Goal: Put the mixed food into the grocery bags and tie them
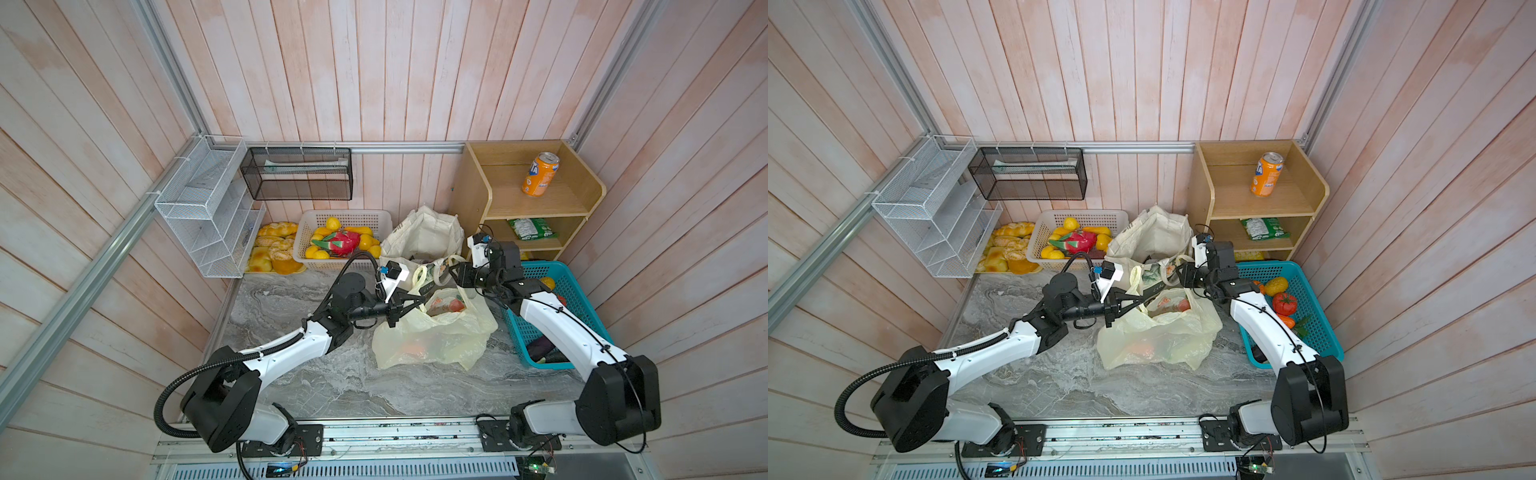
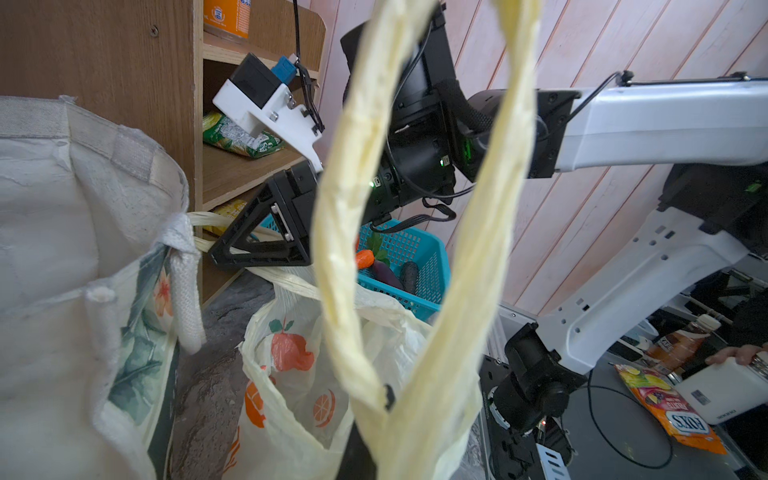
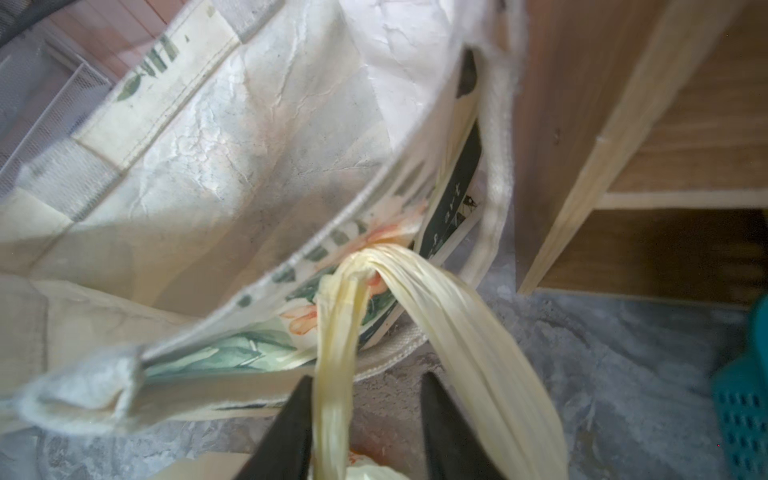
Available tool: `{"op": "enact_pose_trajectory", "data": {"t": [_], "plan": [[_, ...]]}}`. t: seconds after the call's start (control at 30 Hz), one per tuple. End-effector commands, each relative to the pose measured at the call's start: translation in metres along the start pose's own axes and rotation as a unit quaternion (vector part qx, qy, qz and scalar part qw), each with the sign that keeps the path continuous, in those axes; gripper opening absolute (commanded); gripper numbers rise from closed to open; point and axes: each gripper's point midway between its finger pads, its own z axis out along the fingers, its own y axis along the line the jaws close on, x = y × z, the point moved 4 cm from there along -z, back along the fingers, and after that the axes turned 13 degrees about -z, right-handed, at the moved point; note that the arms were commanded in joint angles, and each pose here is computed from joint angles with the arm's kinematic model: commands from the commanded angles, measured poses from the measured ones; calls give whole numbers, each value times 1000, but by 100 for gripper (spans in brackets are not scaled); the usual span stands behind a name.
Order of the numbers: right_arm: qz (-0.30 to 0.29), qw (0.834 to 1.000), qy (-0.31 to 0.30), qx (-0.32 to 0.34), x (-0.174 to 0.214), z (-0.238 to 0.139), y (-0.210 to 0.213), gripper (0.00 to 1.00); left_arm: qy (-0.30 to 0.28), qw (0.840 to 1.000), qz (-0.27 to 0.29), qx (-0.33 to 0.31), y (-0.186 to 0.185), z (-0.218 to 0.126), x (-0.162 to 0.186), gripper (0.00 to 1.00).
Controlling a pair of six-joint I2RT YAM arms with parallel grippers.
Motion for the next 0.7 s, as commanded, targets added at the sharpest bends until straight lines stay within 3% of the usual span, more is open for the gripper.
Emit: {"op": "enact_pose_trajectory", "data": {"t": [0.0, 0.03, 0.33, 0.67], "plan": [[-10, 1000, -23, -17, -19, -11, 7, 6, -14, 999, -17, -46, 8, -7, -5, 0], [-12, 999, -31, -18, -23, -17, 9, 0, -19, 997, -28, -74, 13, -8, -6, 0], [-20, 989, -122, -81, -51, -101, 48, 0, -46, 985, -8, -167, 25, -26, -13, 0], [-74, 959, -212, -173, -82, -170, 106, 0, -74, 981, 35, -175, 24, -24, -46, 0]]}}
